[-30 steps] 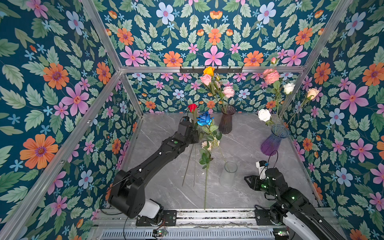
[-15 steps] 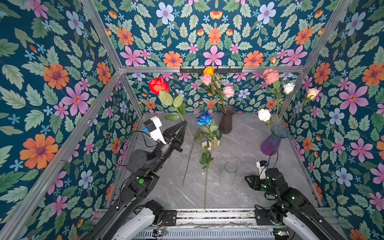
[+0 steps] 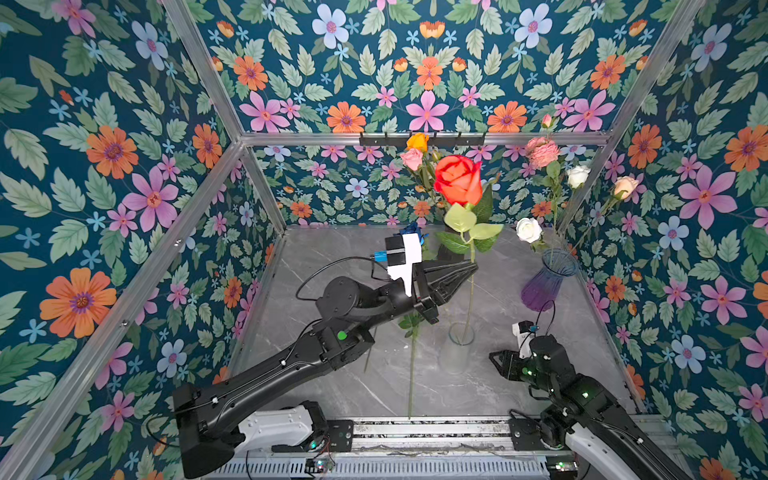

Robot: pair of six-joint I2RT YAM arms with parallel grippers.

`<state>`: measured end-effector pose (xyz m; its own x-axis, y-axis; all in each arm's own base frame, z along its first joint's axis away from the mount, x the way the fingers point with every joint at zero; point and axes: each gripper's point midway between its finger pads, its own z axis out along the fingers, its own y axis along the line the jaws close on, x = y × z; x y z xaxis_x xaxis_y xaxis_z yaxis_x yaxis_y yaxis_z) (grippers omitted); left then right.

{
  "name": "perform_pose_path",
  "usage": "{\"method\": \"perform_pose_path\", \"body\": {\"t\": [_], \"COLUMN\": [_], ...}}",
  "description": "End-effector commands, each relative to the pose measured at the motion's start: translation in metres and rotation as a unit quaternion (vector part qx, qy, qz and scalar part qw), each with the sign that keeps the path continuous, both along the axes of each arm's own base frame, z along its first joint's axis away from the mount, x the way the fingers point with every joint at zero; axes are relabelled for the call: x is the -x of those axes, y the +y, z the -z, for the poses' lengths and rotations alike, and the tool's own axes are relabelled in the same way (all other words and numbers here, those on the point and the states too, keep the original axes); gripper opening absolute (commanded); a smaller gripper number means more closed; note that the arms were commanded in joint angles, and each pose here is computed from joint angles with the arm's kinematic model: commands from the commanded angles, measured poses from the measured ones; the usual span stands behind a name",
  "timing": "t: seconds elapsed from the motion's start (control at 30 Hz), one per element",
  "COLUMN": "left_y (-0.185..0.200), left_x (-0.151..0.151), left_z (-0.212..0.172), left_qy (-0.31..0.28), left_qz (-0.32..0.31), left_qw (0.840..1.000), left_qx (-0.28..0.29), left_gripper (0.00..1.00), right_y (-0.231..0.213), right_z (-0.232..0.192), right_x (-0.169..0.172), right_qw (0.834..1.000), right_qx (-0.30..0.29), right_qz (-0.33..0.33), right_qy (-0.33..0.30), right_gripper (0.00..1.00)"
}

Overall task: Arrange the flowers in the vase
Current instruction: 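Carry the red rose over the clear vase and lower its stem inside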

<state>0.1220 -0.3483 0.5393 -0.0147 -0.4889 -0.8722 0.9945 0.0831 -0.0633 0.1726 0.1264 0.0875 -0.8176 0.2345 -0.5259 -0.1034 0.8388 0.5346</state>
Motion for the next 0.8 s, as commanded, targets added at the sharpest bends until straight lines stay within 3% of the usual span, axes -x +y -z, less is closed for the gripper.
{"method": "perform_pose_path", "body": {"t": [0.0,0.47,0.63,0.77], "left_y": [-0.011,-0.042,-0.038,-0.033], "left_x": [-0.001,-0.023,-0.037,-0.063], "left_z": [0.005,0.046,0.063,0.090], "left_qy": [-0.050,-0.066,-0.011,0.078], "left_qz": [-0.029,-0.069,-0.090,-0.133], "left_qw": [0.998,0.992,0.993,0.985], "left_qx": [-0.016,-0.080,-0.079,-0.082], "left_gripper": [0.00,0.00,0.00,0.00], "right_y": [0.001,0.002,0.002,0.002], "right_z": [-0.005,-0.005,-0.004,-0.004], "right_x": [-0.003,-0.003,-0.003,-0.003], "right_qw": [1.000,1.000,1.000,1.000], "right_qx": [-0.004,-0.005,-0.004,-0.003], "right_qz": [0.000,-0.003,-0.002,-0.002], "right_qy": [-0.010,-0.011,-0.009,-0.009], "right_gripper": [0.43,0.43,0.43,0.43]}}
